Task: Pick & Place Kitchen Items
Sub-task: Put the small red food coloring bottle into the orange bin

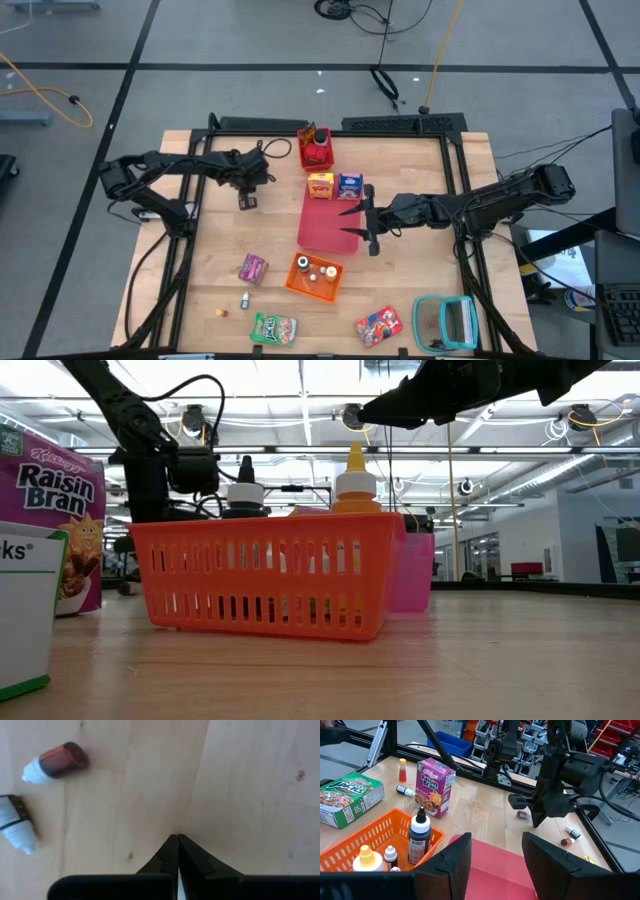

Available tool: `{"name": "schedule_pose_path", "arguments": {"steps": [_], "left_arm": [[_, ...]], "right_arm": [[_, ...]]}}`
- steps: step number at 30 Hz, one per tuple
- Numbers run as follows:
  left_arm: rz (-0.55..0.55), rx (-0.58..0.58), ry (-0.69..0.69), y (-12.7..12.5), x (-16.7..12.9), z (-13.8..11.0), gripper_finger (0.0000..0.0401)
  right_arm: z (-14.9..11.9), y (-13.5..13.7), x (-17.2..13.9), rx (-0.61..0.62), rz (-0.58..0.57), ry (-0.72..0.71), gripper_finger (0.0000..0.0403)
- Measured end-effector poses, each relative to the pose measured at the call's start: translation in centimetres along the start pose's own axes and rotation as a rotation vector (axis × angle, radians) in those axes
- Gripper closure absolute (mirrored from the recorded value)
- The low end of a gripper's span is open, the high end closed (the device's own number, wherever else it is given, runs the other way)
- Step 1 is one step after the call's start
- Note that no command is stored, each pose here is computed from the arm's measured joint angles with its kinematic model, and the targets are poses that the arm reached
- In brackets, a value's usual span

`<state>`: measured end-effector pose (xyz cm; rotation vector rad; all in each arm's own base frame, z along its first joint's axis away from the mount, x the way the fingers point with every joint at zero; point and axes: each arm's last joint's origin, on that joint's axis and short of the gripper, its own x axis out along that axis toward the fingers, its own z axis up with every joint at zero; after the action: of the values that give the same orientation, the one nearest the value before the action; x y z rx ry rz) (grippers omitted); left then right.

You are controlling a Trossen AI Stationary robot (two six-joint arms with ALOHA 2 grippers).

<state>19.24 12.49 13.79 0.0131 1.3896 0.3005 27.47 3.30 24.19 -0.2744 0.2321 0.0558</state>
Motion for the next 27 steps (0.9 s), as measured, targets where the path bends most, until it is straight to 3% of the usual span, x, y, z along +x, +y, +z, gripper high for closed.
{"name": "schedule_pose_path", "arguments": {"steps": [15, 23, 27], "left_arm": [[0.041, -0.075, 0.035, -0.1, 0.0, -0.3, 0.0320], [0.047, -0.093, 0.029, -0.6, -1.3, -0.6, 0.0330], [0.062, -0.175, -0.042, -0.5, -2.8, -0.8, 0.0336]], "right_arm": [[0.0, 0.0, 0.0, 0.000, 0.000, 0.000, 0.0234], [0.0, 0.0, 0.0, -0.002, 0.001, 0.003, 0.0234], [-0.2, 0.0, 0.0, -0.005, 0.005, 0.018, 0.0234]]}}
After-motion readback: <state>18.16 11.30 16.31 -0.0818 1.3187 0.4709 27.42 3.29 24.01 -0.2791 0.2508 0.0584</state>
